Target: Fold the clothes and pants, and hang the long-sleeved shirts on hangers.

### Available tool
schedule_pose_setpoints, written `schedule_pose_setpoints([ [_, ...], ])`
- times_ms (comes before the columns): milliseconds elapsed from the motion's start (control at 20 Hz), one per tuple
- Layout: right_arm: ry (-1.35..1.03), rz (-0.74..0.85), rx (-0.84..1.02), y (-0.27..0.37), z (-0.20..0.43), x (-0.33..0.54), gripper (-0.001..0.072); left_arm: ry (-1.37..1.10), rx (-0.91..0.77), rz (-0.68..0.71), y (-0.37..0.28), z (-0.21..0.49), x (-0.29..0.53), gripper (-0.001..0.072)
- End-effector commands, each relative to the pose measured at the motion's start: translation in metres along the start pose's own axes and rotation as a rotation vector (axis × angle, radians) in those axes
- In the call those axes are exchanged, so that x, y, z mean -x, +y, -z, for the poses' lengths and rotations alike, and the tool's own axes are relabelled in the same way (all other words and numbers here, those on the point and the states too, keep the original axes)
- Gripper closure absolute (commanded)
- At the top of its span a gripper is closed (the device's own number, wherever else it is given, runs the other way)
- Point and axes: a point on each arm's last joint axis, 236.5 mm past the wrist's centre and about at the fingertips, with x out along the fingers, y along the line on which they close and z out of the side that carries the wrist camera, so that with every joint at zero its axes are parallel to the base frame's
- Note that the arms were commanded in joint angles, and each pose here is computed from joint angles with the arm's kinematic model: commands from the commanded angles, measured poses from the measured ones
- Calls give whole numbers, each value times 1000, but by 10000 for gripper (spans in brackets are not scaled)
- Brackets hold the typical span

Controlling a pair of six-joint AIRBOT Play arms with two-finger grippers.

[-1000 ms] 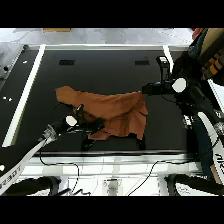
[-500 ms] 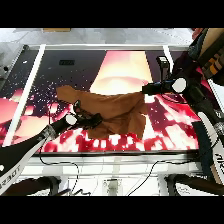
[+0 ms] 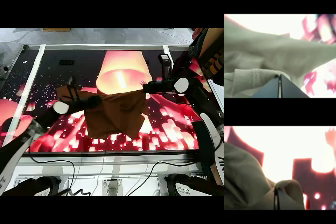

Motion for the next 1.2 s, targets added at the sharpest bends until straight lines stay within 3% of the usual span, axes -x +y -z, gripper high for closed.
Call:
schedule_pose_setpoints([
  [0, -163, 27, 32, 1, -42, 36, 699, -277, -218, 60, -53, -93, 62, 702],
  [350, -551, 69, 118, 21, -126, 183, 700, -832, -323, 73, -112, -198, 250, 702],
  [700, -858, 17, 157, 66, -139, 359, 700, -1062, -438, 150, -166, -187, 379, 702],
  [950, -858, -85, 148, 93, -111, 397, 700, -1073, -478, 198, -183, -167, 410, 703],
  [1150, -758, -81, 122, 82, -124, 342, 700, -986, -466, 154, -167, -177, 362, 703],
])
